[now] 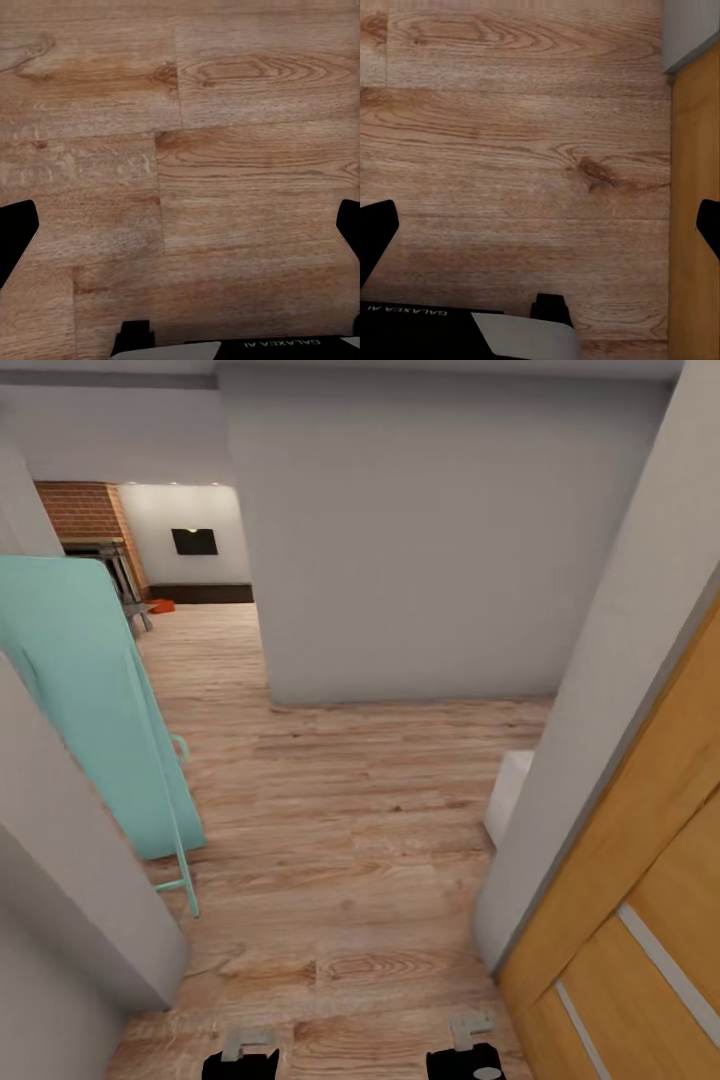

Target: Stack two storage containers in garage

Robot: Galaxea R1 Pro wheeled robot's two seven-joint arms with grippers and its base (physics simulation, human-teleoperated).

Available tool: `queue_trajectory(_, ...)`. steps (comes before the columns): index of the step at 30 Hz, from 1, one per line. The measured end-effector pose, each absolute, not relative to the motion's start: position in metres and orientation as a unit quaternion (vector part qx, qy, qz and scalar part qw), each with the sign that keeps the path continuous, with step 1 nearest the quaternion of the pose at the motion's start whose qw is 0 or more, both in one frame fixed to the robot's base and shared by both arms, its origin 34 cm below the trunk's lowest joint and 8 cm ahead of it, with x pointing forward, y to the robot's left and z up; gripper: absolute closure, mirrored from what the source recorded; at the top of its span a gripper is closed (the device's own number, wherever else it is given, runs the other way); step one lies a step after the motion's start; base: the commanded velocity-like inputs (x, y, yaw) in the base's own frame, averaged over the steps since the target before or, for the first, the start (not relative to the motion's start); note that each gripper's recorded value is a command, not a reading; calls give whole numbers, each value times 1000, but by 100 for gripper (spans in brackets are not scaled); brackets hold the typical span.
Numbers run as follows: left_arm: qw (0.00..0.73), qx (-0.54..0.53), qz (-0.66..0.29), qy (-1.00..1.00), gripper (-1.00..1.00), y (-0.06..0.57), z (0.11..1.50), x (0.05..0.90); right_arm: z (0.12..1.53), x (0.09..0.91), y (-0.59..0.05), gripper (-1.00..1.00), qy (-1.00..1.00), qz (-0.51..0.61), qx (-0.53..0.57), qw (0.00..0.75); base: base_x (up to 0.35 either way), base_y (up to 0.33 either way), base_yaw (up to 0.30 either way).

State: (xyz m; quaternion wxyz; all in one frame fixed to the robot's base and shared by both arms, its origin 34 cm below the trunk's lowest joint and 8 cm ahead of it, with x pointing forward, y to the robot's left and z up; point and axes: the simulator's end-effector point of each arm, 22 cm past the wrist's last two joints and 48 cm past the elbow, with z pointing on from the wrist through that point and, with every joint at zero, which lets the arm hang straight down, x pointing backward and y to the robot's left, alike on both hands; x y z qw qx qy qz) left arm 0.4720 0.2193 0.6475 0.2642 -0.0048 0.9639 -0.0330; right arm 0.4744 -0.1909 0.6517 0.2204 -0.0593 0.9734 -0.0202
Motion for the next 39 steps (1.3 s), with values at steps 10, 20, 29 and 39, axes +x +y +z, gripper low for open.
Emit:
queue_trajectory(10,264,-5,-33,964,-100,219,648,472,652,474,-191,-100,973,-20,-60,220,340,0,0)
queue_trajectory(20,263,-5,-33,964,-100,219,647,471,651,474,-190,-100,974,-20,-60,220,340,0,38)
queue_trajectory(29,261,-4,-33,965,-100,219,645,470,649,472,-191,-100,974,-20,-60,217,340,0,74)
queue_trajectory(39,261,-5,-33,965,-100,219,645,470,649,472,-191,-100,974,-20,-60,218,340,0,11)
